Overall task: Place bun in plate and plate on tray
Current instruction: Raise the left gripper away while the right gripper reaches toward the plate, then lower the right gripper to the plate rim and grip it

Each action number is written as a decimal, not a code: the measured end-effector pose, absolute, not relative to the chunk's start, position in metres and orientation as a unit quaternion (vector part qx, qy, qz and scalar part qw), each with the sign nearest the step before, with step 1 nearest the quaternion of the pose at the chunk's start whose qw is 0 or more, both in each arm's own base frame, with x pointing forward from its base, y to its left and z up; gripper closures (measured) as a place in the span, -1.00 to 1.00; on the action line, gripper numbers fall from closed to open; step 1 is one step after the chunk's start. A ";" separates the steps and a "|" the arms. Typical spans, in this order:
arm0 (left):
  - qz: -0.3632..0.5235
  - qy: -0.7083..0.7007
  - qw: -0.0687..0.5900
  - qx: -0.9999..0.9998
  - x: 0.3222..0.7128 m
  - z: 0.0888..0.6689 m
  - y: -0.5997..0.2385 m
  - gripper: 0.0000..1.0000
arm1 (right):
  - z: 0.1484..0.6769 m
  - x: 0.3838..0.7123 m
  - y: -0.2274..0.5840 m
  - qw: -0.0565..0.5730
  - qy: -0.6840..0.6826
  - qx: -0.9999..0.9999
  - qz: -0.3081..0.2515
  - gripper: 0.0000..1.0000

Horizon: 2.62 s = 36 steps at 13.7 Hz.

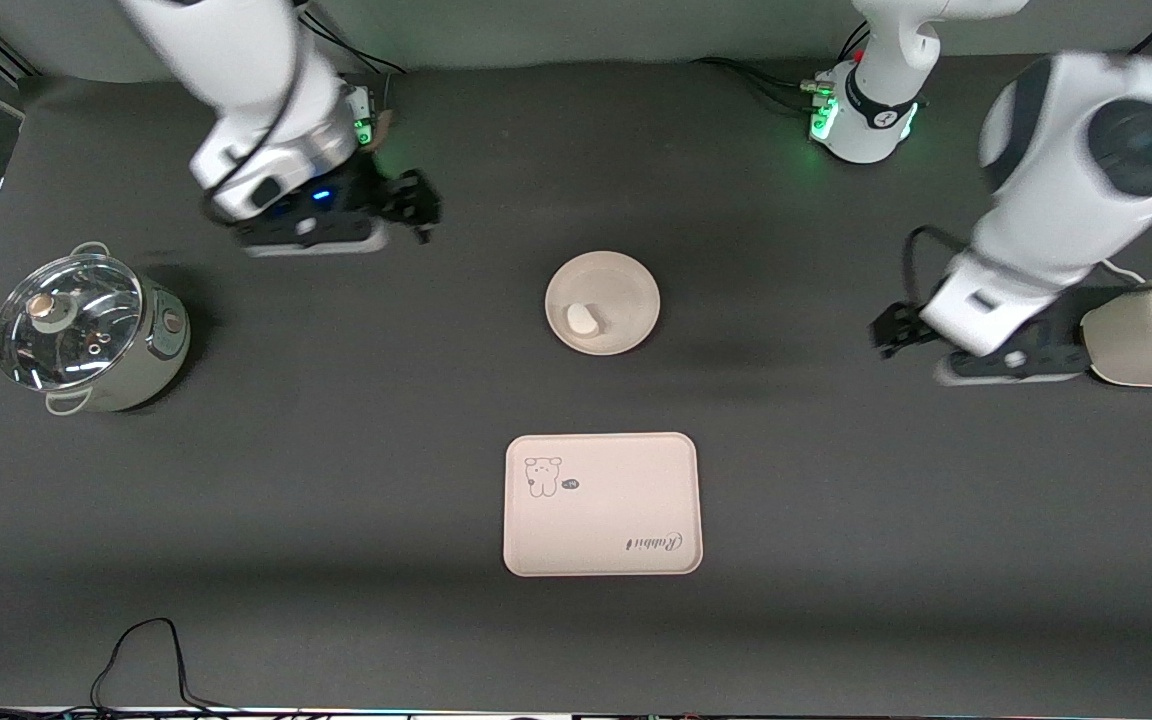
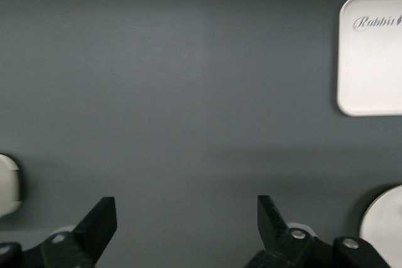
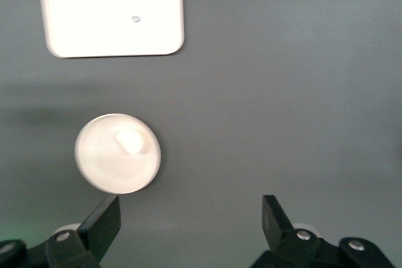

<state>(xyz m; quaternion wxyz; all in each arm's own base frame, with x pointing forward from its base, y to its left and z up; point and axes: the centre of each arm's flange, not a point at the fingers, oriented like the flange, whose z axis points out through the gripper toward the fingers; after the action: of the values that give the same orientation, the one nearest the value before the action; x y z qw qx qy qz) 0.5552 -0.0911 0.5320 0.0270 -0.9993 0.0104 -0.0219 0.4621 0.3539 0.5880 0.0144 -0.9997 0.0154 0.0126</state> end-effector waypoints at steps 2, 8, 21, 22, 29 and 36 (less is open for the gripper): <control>-0.020 0.003 0.023 -1.000 0.539 0.563 -0.052 -1.00 | 0.579 0.435 0.406 0.017 0.002 -1.000 0.017 -1.00; -0.011 -0.003 -0.023 -1.000 0.503 0.604 -0.054 -1.00 | 0.508 0.407 0.460 0.033 -0.024 -0.998 0.043 -1.00; 0.019 0.019 -0.005 -1.000 0.502 0.576 -0.074 -1.00 | 0.227 0.385 0.441 0.019 -0.006 -1.000 0.010 -1.00; 0.020 0.019 -0.005 -1.000 0.502 0.575 -0.074 -1.00 | 0.217 0.387 0.438 0.016 -0.004 -1.000 0.010 -1.00; 0.022 0.019 -0.004 -1.000 0.501 0.572 -0.073 -1.00 | 0.181 0.383 0.426 0.009 0.002 -1.000 0.007 -0.91; 0.025 0.019 -0.004 -1.000 0.501 0.570 -0.073 -1.00 | 0.182 0.379 0.431 0.019 0.014 -1.000 0.015 -0.10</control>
<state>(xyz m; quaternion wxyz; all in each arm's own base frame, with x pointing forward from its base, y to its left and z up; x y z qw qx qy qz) 0.5010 -0.0731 0.5703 -0.0040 -0.9995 0.0186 0.0247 0.3788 0.4306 0.1822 0.0190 -0.9996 0.0139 0.0149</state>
